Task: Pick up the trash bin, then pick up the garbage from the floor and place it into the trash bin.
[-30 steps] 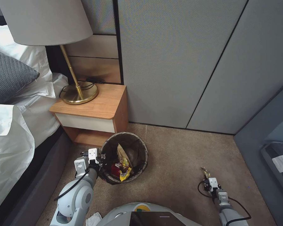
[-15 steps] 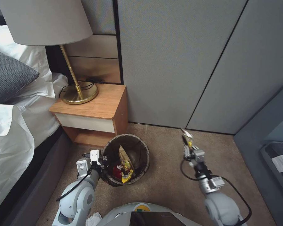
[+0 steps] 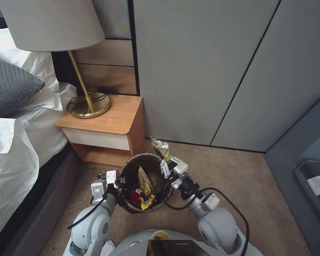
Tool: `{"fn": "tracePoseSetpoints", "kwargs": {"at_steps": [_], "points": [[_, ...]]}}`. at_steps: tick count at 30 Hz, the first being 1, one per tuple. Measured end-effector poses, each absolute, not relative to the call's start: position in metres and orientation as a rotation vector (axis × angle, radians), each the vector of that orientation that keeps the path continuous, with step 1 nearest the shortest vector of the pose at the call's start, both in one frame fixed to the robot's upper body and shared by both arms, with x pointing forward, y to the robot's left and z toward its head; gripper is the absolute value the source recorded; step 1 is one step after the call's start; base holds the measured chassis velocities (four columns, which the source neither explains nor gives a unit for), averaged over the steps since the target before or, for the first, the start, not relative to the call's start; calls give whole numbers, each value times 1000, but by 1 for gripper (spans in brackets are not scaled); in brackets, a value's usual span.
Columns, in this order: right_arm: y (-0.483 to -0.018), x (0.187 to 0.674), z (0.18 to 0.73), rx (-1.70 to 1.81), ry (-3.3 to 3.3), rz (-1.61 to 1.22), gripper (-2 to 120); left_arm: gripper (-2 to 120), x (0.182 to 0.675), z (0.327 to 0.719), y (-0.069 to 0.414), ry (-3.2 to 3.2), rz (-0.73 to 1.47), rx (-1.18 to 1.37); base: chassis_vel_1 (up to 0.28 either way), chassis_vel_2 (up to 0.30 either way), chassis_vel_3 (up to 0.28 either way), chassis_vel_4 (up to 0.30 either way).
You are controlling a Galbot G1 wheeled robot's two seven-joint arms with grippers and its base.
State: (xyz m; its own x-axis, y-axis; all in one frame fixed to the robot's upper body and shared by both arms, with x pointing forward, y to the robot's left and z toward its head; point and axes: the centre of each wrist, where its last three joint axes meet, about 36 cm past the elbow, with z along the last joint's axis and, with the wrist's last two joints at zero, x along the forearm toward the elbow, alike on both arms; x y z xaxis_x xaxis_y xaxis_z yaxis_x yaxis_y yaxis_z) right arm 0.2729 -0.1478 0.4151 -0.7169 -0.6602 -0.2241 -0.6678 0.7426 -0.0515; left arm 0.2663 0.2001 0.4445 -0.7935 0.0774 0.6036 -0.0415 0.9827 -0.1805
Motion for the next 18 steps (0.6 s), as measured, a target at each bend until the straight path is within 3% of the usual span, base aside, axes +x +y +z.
{"fn": "tracePoseSetpoints", "kwargs": {"at_steps": [16,18], "points": [[-117,256,376,-1188,2772,50,-2,3,264,445,194,-2477,246,-25,0,0,0,0],[-116,256,371,-1198,2771,44,7,3,264,445,194,-2477,247,-26,0,0,0,0]]}}
